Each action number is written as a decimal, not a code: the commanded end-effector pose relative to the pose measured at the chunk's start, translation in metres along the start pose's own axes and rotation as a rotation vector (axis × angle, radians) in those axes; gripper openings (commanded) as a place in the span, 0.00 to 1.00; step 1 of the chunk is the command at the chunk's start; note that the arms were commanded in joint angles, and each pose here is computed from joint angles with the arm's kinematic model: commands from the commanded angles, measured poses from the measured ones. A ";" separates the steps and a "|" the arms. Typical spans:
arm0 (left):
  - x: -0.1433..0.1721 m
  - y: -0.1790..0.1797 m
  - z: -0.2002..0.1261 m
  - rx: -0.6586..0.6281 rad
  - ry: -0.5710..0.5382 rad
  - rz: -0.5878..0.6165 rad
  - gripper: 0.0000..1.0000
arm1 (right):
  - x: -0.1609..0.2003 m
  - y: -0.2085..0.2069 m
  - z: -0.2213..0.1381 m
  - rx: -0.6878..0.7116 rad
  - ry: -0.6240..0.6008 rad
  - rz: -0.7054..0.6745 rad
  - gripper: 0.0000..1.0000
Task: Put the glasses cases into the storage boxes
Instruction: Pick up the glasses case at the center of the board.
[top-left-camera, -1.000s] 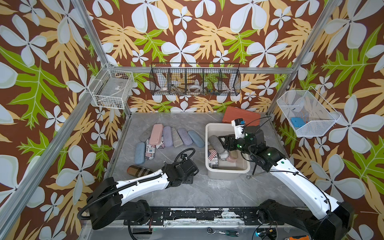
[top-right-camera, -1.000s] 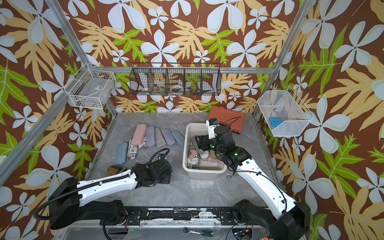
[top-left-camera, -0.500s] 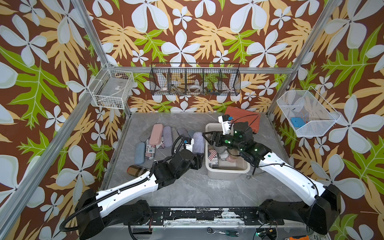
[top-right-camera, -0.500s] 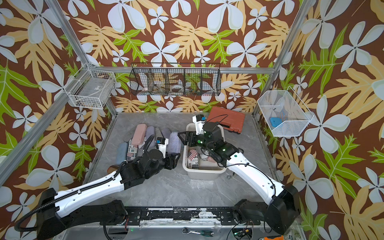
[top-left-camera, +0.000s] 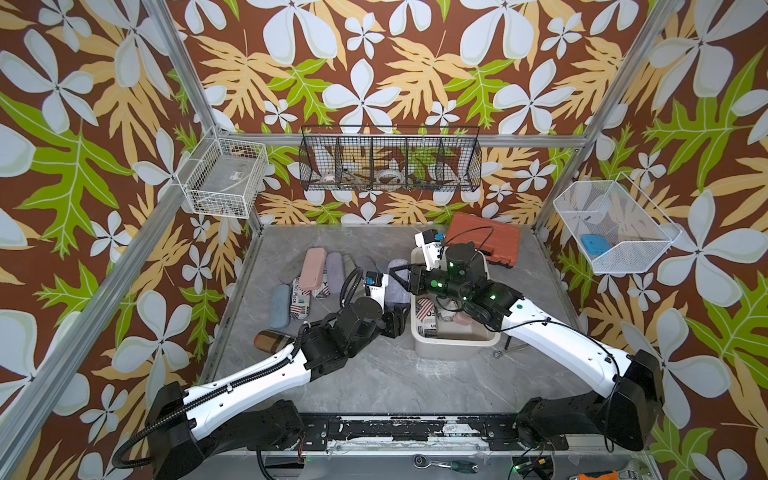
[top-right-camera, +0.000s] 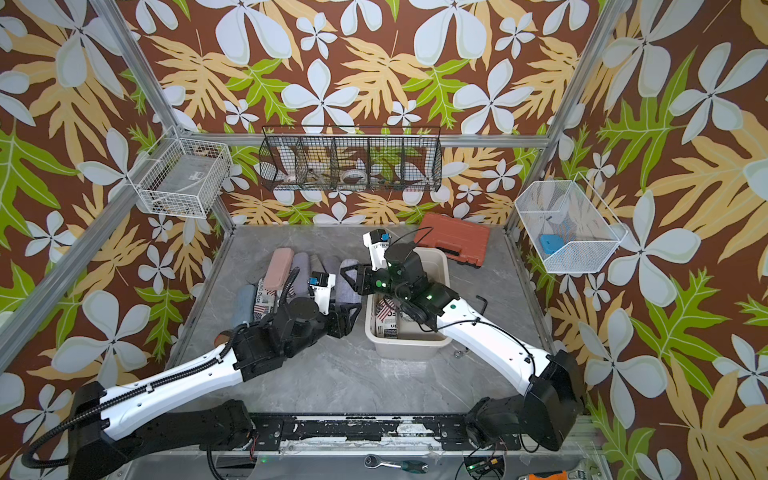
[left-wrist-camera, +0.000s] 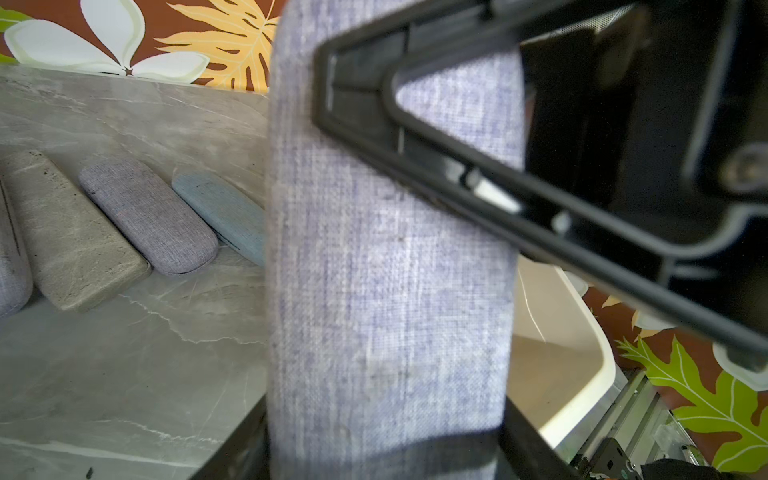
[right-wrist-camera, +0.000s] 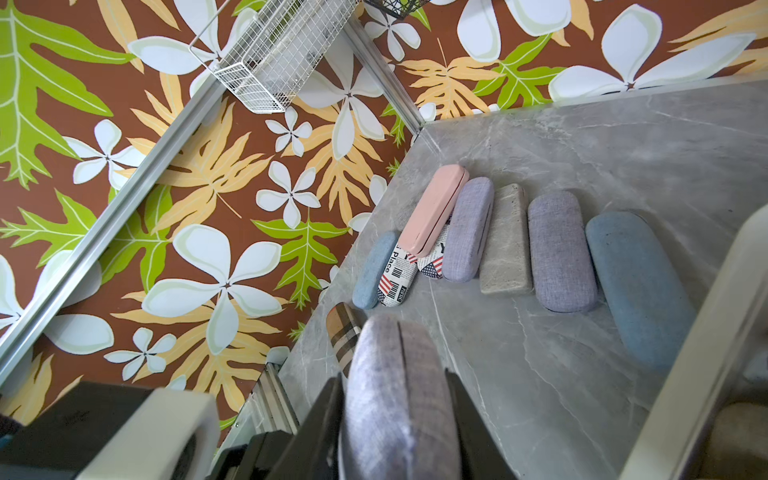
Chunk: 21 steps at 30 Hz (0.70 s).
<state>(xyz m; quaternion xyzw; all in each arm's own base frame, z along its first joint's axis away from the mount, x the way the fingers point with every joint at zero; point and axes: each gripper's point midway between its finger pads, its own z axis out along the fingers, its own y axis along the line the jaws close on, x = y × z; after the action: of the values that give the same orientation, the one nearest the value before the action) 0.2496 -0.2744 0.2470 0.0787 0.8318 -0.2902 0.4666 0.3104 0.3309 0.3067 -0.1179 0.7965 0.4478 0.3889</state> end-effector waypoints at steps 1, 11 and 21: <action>-0.011 -0.005 0.001 0.020 -0.048 -0.008 0.80 | -0.004 0.006 -0.001 -0.025 -0.024 -0.009 0.29; -0.044 0.030 -0.055 -0.077 -0.243 -0.048 1.00 | -0.040 0.016 -0.018 0.035 -0.105 -0.083 0.27; -0.061 0.086 -0.122 -0.229 -0.444 -0.158 1.00 | -0.076 -0.074 -0.062 0.295 -0.118 -0.069 0.26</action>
<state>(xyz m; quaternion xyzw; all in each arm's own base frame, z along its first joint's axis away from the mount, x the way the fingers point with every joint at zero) 0.2261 -0.1479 0.3191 -0.0714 0.7369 -0.2777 0.6122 0.3646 0.2503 0.3584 -0.0676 0.7984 0.3576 0.4797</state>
